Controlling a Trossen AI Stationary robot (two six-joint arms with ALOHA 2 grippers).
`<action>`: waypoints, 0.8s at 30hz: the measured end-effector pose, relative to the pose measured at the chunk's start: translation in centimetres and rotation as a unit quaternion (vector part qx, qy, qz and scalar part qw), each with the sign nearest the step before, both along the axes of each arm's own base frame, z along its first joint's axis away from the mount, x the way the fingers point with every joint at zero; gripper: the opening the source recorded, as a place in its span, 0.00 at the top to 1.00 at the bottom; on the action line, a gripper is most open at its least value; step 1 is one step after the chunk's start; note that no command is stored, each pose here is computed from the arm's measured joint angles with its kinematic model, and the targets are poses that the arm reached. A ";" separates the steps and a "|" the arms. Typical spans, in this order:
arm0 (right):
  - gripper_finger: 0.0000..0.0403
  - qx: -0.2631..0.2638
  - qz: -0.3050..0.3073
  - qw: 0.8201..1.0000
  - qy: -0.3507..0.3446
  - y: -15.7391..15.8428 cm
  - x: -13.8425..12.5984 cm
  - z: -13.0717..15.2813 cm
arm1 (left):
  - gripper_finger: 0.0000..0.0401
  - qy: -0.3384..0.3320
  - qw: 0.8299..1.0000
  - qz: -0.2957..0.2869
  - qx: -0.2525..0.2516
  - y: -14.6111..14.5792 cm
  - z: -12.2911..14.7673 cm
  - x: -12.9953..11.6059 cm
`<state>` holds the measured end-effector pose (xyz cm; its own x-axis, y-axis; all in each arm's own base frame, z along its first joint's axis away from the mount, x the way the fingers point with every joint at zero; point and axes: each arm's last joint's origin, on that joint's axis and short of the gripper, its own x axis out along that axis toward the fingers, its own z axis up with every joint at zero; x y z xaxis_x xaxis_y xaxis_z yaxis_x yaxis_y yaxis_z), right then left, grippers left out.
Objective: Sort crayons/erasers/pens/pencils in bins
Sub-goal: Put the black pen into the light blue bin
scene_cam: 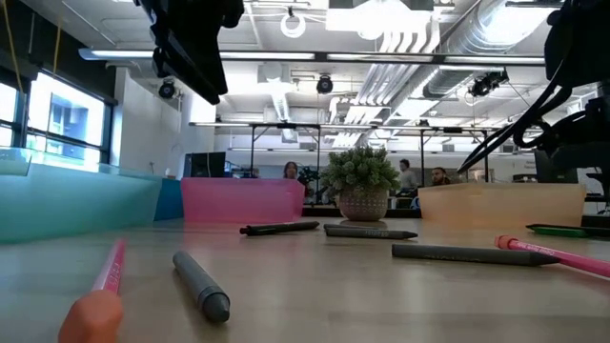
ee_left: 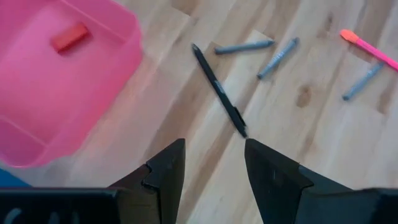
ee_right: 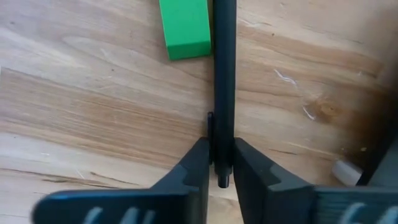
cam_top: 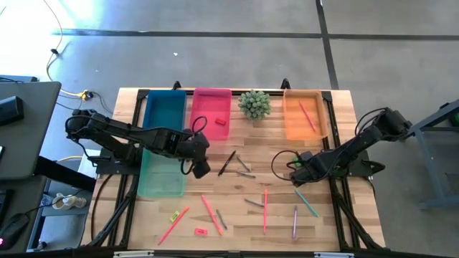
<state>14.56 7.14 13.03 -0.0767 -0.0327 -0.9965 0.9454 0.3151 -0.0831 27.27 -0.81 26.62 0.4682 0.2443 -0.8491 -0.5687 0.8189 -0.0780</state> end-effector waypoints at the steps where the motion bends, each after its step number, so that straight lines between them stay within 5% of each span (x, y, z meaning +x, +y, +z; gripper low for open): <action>1: 0.95 0.001 0.000 1.000 0.001 0.0 0.0 0.0 | 0.62 0.001 1.000 -0.006 -0.007 0.0 0.0 0.0; 12: 0.95 0.032 0.001 0.999 -0.001 0.2 -0.1 1.1 | 0.62 0.006 0.998 -0.042 -0.045 -0.3 -0.1 0.0; 24: 0.94 0.029 0.028 0.996 -0.083 1.2 0.9 4.1 | 0.62 0.006 0.997 -0.054 -0.061 -0.4 -0.1 0.1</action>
<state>15.41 8.39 17.17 0.0898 0.0248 -0.9957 0.9255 0.3674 0.0926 27.32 -1.22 26.55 0.4766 0.0886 -0.8747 -0.4800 0.8598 -0.1745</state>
